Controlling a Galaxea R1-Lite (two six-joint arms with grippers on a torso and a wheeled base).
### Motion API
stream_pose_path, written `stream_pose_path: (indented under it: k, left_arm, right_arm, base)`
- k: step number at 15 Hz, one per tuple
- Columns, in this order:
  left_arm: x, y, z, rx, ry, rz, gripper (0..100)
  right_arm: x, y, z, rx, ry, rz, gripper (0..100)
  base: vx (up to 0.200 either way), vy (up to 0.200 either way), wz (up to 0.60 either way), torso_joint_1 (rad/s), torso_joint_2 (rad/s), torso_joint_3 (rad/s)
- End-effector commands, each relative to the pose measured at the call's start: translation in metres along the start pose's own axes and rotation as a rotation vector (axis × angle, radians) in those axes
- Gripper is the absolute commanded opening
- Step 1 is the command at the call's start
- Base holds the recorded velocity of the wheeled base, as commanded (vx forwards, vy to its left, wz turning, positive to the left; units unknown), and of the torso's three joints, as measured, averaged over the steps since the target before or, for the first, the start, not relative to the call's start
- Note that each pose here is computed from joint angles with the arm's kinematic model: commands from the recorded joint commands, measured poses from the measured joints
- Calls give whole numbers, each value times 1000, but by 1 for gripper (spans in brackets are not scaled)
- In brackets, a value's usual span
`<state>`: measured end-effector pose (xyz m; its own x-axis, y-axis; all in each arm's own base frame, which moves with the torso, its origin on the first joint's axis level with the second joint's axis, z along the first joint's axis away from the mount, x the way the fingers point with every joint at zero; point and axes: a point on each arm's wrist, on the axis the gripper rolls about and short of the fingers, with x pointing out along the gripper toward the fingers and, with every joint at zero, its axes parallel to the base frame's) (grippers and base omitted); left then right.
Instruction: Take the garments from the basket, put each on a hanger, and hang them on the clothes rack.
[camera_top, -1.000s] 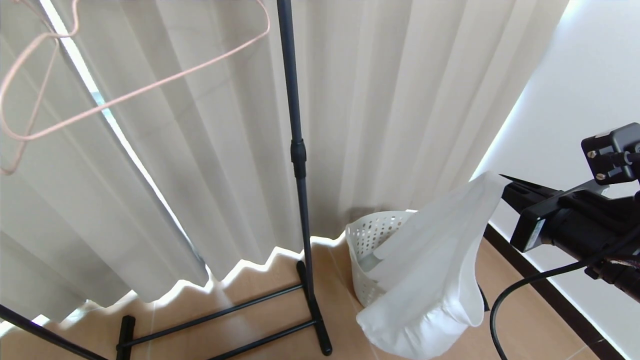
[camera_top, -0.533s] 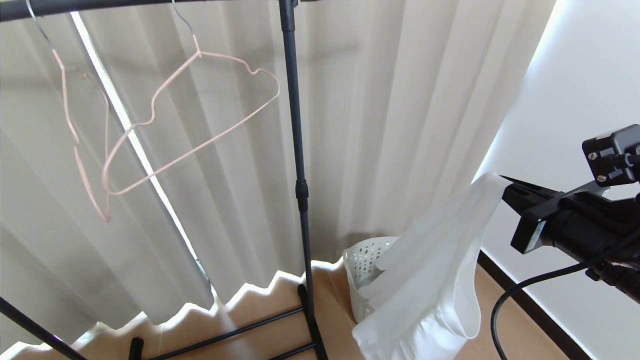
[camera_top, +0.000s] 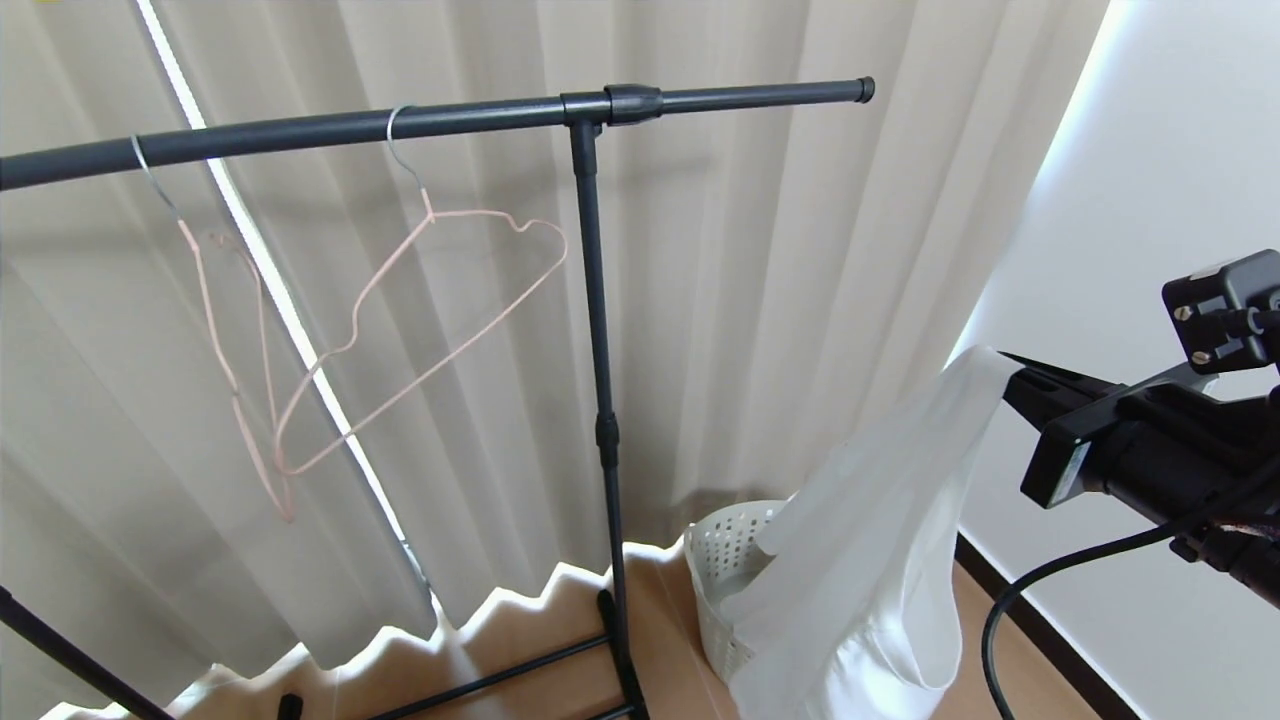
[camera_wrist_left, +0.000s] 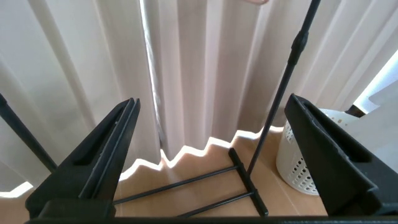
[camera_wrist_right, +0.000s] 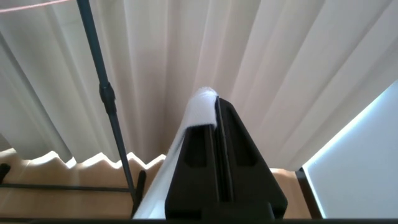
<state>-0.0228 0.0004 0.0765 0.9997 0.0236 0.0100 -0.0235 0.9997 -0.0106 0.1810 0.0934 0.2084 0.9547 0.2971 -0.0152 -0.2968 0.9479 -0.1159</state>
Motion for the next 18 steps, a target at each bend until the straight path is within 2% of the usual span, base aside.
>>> stream_pose_path:
  k: [1,7,18]
  left_arm:
    - [0,0,0,0,-1,1,100]
    - [0,0,0,0,-1,1,100]
    - [0,0,0,3,-1,1,100]
  right_arm:
    - [0,0,-1,-1,3,1,0]
    - [0,0,-1,-3,4,1,0]
    - [0,0,-3,-22,10,2,0]
  base:
    - [0,0,0,242,-569,-330]
    - [0,0,0,243,-561,-249]
    - [0,0,0,173,-372,-188]
